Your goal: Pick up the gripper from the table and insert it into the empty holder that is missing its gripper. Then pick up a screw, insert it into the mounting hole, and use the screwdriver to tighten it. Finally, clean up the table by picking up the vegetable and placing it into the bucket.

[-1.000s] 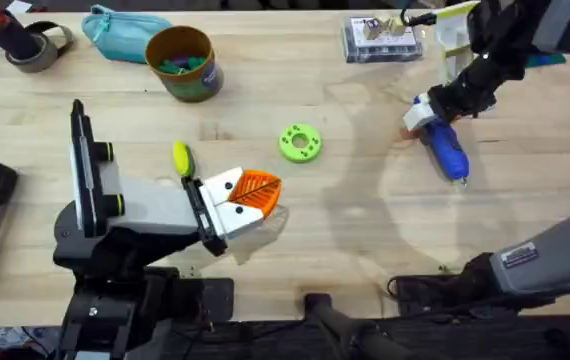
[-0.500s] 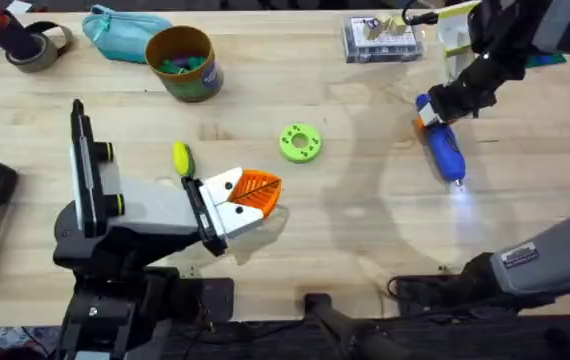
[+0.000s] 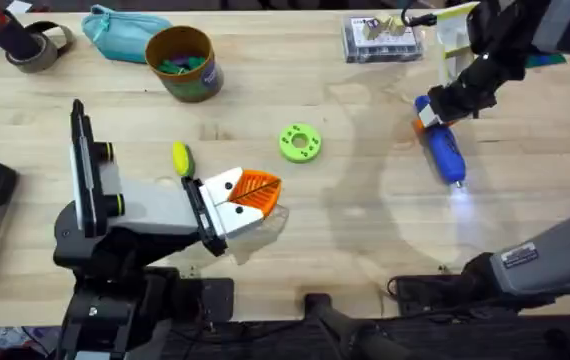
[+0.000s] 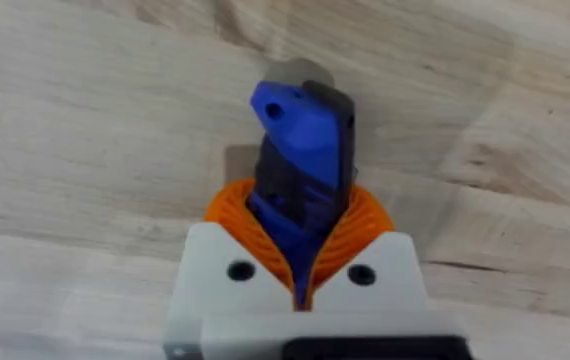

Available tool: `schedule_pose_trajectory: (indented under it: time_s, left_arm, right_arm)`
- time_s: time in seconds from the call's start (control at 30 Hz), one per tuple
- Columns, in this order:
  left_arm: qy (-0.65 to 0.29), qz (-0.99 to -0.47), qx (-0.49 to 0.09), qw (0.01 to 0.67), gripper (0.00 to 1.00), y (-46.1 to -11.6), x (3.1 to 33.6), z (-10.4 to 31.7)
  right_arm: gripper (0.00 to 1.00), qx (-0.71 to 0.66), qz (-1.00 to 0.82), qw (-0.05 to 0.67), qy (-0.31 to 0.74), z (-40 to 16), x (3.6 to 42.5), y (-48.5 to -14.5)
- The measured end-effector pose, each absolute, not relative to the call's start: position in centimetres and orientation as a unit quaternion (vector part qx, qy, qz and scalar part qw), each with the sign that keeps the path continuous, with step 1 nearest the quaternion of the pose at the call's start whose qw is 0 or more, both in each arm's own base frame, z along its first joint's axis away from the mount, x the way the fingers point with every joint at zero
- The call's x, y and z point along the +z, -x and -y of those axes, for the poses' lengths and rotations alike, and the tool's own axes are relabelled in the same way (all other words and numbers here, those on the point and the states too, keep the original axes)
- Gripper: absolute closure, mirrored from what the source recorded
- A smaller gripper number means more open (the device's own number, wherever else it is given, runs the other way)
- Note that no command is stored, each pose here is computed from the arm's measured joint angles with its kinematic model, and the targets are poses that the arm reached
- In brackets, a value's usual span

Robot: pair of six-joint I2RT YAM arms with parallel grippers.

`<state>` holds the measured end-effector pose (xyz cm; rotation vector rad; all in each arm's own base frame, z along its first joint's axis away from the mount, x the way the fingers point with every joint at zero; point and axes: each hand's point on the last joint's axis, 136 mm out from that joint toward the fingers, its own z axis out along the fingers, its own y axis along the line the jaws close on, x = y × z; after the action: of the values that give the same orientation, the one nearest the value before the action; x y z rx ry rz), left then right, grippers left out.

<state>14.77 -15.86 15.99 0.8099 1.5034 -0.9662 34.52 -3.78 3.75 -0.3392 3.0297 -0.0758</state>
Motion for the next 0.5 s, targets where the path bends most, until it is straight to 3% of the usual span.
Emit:
schedule_pose_trajectory:
  time_s: [0.2, 0.5]
  left_arm:
    - [-0.343, -0.637, -0.409, 0.556, 0.988, -14.8, 16.0, 15.9]
    - [-0.343, -0.637, -0.409, 0.556, 0.988, -14.8, 16.0, 15.9]
  right_arm:
    - [0.975, -0.032, -0.990, 0.099, 0.092, 3.8, 8.1, -35.7]
    - [0.975, -0.016, -0.939, 0.341, 0.047, 2.7, 25.4, -39.6]
